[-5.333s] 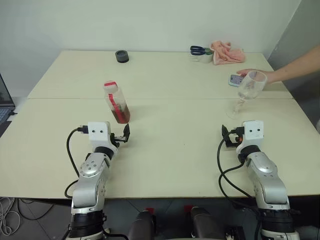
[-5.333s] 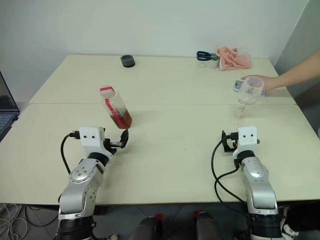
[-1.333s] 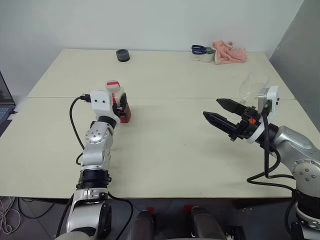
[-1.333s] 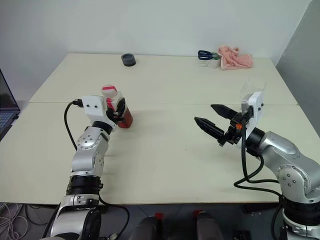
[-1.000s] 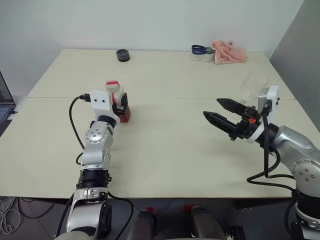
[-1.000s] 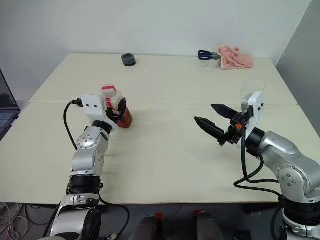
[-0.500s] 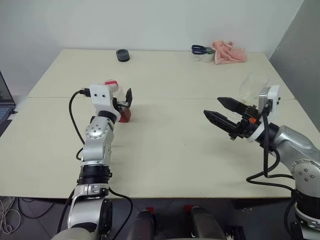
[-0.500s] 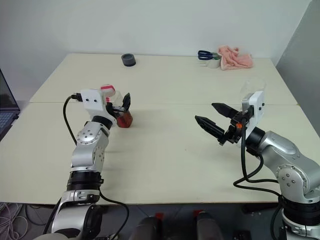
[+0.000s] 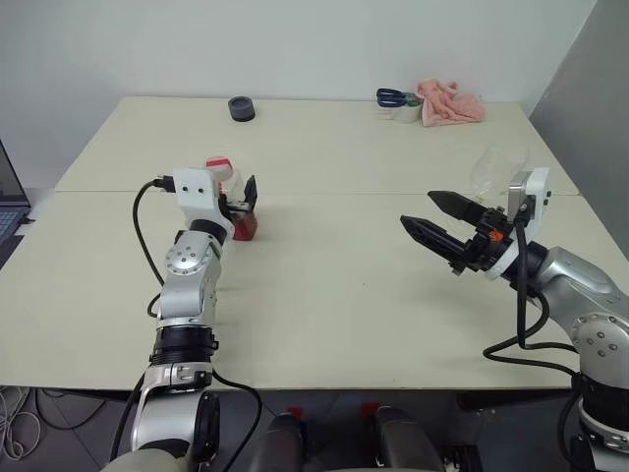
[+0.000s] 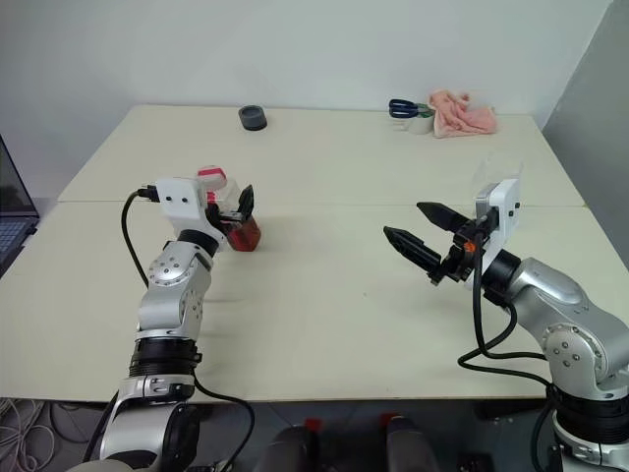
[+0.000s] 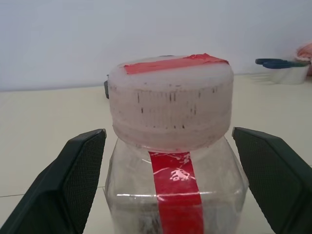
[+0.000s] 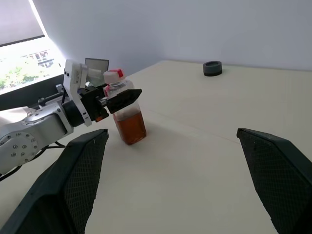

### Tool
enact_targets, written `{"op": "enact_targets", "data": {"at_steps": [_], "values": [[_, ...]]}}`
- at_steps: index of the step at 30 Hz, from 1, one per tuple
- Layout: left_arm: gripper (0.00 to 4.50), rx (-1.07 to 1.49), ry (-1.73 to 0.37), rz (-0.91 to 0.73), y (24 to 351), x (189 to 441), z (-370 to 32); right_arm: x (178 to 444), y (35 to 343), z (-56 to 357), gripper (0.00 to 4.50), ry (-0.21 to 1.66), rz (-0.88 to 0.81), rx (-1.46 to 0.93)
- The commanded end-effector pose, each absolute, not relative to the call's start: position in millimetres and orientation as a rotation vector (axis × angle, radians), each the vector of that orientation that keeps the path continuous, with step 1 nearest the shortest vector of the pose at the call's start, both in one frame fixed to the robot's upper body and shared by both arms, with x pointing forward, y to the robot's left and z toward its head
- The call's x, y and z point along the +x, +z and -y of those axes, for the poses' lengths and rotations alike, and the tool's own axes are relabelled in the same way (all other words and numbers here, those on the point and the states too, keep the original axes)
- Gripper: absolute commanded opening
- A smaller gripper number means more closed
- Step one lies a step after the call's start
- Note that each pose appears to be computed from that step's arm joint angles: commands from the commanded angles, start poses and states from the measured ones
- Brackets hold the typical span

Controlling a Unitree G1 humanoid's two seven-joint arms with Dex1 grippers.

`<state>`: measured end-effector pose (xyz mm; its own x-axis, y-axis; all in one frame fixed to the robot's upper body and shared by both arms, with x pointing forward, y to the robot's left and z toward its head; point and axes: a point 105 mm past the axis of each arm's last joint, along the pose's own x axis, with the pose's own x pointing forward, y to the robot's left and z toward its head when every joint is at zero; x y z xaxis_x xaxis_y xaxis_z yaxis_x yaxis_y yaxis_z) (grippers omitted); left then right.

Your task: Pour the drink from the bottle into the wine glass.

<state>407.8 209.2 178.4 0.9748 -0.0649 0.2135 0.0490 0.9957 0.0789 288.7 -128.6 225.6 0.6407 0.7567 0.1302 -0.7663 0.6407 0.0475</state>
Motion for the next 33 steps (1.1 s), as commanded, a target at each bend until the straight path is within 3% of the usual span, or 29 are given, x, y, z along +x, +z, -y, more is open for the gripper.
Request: {"op": "enact_targets", "data": {"at_steps": [1,4,9,11,33], "values": [[4.48,0.086,-0.049,0.252,187.8,406.0,-213.2,284.4,236.6,126.8,4.50,0.880,0.158,0.087],[3.87,0.086,-0.051,0.253,187.7,405.8,-212.7,284.4,237.0,126.3,4.50,0.880,0.161,0.088],[2.33,0.084,-0.051,0.254,186.8,404.9,-212.9,284.6,237.3,126.6,4.50,0.877,0.163,0.087],[1.99,0.084,-0.051,0.254,186.5,404.5,-213.2,284.7,237.1,127.0,4.50,0.874,0.163,0.085],[1.98,0.085,-0.053,0.255,192.4,400.0,-209.2,285.8,233.1,127.1,4.50,0.865,0.154,0.072]]}}
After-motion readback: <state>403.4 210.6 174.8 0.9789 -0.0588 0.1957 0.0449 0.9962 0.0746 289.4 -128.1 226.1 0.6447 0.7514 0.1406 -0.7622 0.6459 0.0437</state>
